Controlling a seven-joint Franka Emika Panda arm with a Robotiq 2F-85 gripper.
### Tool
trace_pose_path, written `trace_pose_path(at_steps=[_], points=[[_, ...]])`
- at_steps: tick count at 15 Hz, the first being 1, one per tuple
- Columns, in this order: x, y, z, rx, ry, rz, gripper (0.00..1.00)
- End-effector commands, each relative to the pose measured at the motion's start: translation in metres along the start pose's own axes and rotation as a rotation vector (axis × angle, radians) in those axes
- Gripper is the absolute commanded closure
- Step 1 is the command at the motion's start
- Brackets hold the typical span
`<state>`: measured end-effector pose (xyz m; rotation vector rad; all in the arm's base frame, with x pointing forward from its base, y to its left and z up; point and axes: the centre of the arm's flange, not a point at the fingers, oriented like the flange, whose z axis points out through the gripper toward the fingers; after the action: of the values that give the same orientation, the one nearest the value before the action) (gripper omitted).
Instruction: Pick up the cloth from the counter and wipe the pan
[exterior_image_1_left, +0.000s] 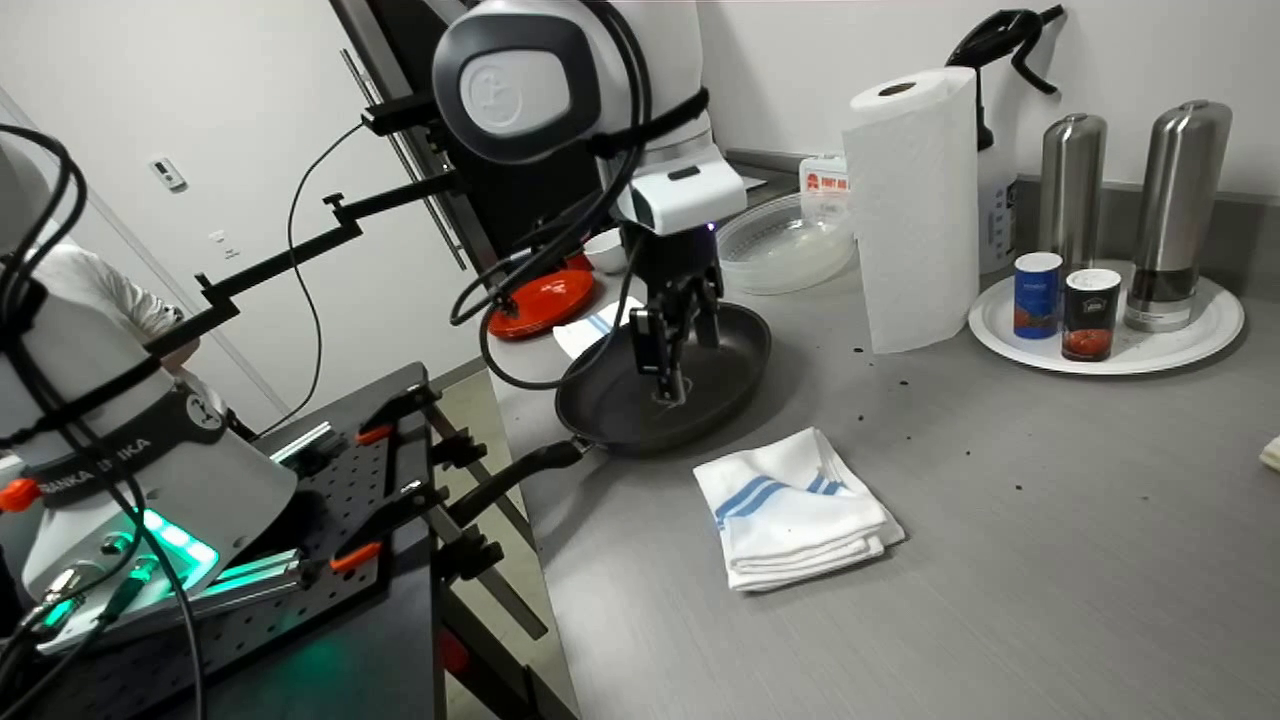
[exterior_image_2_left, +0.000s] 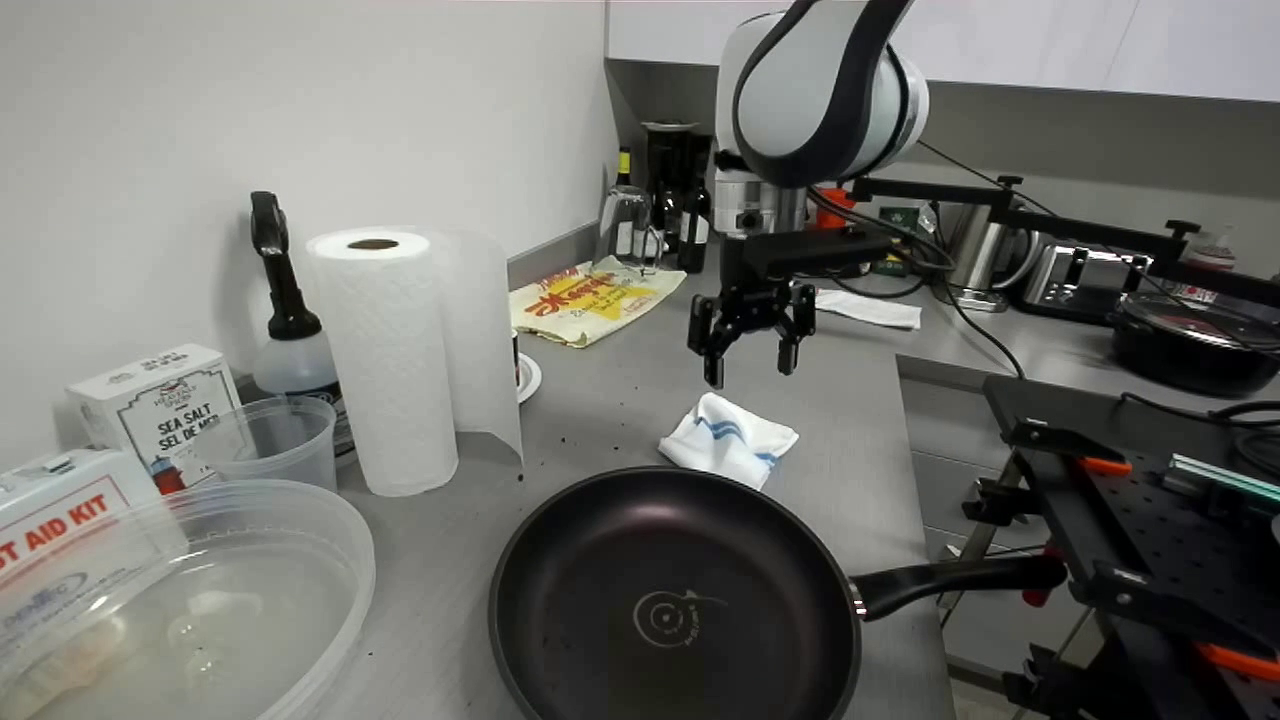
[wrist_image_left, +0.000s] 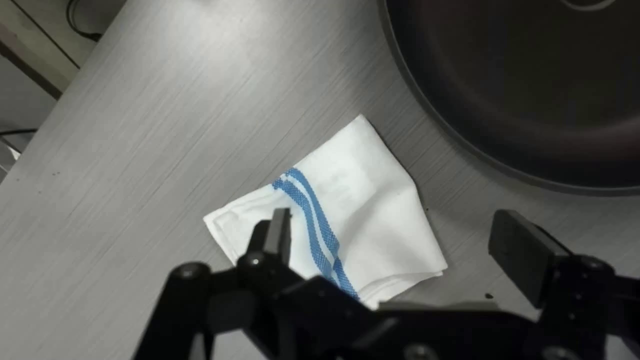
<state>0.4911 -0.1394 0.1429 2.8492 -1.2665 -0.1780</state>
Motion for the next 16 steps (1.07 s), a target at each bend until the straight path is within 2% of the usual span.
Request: trace_pose_path(at_steps=[1, 5, 6, 16], points=[[-0.045, 0.008, -0.051, 0.004, -0.007, -0.195, 0.0], [-0.085, 0.005, -0.075, -0.015, 0.017, -0.38, 0.0], [-0.055, -0.004, -0.054, -0.012, 0.019, -0.299, 0.0], [-0.056, -0.001, -0.054, -0.012, 0.016, -0.296, 0.0]])
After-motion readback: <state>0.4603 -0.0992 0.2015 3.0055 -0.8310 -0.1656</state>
